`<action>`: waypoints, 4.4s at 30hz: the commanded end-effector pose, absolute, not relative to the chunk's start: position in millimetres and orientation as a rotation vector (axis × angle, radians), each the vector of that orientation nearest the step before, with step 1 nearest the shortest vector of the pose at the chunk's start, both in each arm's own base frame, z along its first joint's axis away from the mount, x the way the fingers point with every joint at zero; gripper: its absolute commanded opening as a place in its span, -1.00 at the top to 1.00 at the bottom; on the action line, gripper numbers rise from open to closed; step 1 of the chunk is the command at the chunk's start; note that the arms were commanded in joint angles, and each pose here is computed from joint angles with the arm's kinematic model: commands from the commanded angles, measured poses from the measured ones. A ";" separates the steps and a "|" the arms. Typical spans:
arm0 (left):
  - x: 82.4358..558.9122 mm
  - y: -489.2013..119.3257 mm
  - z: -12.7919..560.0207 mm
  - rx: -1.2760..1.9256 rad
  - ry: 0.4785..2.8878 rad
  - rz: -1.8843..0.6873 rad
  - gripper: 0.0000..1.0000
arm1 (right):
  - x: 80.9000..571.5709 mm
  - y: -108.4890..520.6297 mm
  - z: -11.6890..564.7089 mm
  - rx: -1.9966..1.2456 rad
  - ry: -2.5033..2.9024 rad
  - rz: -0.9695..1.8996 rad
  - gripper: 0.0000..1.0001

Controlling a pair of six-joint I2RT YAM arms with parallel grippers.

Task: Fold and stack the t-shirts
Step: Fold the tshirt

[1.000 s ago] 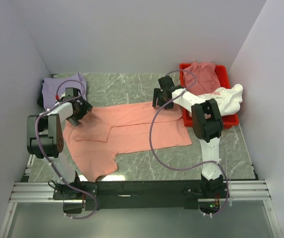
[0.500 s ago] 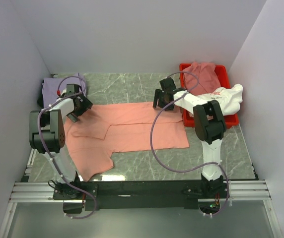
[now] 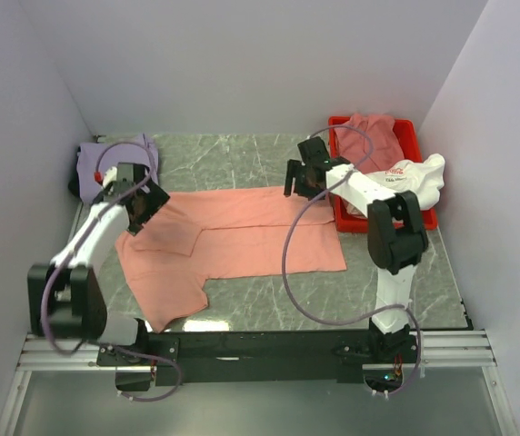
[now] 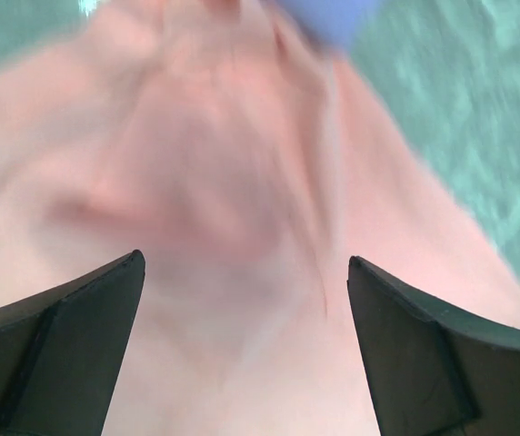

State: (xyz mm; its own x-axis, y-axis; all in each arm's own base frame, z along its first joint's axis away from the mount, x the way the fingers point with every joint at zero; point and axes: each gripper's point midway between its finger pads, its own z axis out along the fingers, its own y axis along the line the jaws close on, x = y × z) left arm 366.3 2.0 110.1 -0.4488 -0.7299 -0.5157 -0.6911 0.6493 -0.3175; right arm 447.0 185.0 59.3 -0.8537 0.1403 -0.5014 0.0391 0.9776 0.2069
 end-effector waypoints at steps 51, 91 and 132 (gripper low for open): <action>105.0 -83.2 39.1 -1.376 2.569 0.320 -0.21 | 380.9 154.9 124.6 0.080 2.459 0.267 -0.68; 115.9 -74.2 64.4 -1.282 2.525 0.284 0.98 | 244.4 114.7 76.9 0.324 2.553 0.325 -0.62; 95.0 -74.2 80.4 -1.322 2.538 0.045 0.99 | 188.8 71.6 23.9 0.546 2.723 0.203 1.00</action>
State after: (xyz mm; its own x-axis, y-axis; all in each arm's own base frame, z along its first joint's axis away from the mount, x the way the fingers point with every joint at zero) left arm 103.7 -77.3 75.5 -0.5425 -0.7933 -0.2763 -0.8029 0.5864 -0.1073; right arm 200.0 70.4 21.5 -0.8565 0.3929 -0.3347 0.3394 0.9173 0.2081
